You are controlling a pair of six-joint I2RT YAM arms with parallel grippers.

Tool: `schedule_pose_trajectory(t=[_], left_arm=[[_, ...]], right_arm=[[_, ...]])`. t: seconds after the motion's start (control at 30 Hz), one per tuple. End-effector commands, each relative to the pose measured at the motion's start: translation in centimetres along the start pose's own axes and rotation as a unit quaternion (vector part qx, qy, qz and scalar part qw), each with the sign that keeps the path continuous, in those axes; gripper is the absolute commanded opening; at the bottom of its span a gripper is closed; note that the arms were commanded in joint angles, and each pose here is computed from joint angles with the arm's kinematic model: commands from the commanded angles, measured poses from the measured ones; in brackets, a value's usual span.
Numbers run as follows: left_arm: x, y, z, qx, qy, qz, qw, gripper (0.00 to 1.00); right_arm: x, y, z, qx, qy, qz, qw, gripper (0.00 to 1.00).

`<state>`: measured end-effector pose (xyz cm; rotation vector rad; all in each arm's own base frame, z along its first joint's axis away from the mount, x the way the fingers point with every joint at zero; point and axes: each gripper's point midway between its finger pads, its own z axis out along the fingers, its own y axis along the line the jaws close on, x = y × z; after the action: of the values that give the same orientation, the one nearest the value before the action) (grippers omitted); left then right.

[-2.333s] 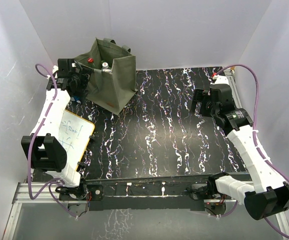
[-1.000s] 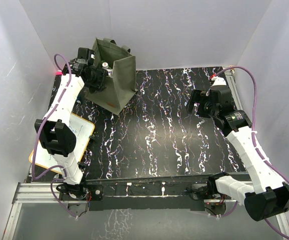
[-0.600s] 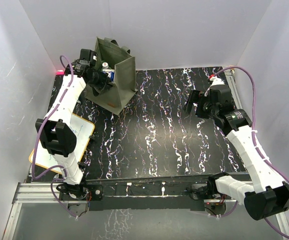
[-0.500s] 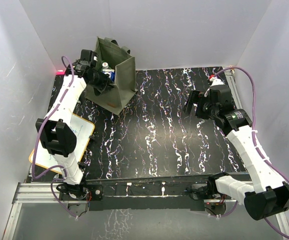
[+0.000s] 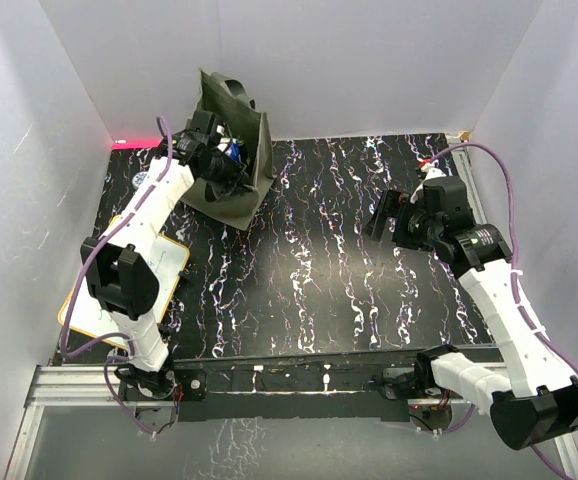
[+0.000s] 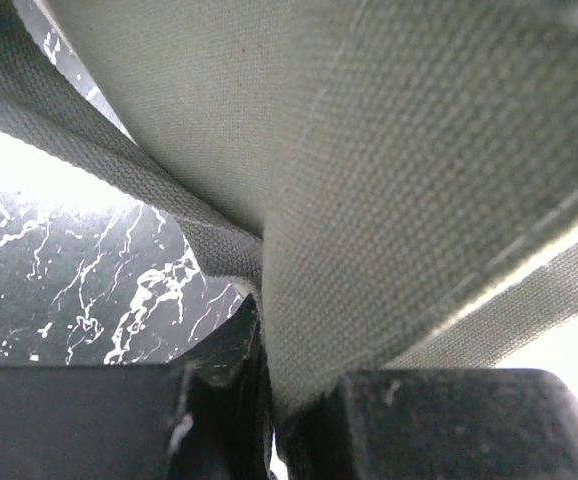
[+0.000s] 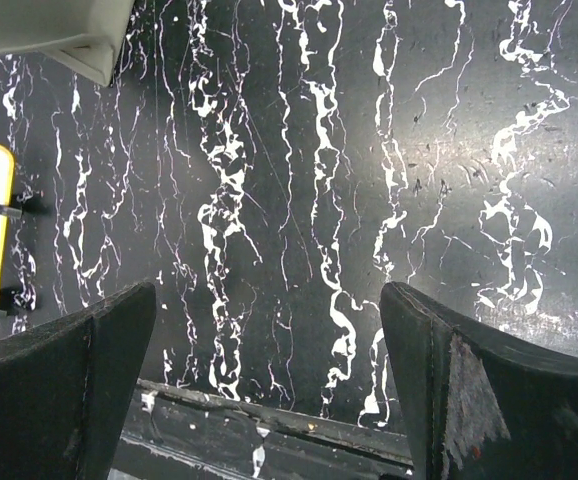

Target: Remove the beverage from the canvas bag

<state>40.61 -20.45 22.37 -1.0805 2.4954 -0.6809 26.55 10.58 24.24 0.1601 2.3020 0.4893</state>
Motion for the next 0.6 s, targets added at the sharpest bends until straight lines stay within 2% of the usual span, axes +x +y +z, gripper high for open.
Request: schedule_pose_trajectory(t=[0.0, 0.57], left_arm=[[7.2, -1.0, -5.5, 0.050, 0.102, 0.038, 0.993, 0.05], [16.5, 3.4, -10.6, 0.069, 0.154, 0.061, 0.984, 0.04]], right_arm=[[0.2, 0.5, -0.9, -0.015, -0.002, -0.004, 1.000, 0.98], [3.0, 1.0, -2.5, -0.049, 0.033, -0.016, 0.998, 0.98]])
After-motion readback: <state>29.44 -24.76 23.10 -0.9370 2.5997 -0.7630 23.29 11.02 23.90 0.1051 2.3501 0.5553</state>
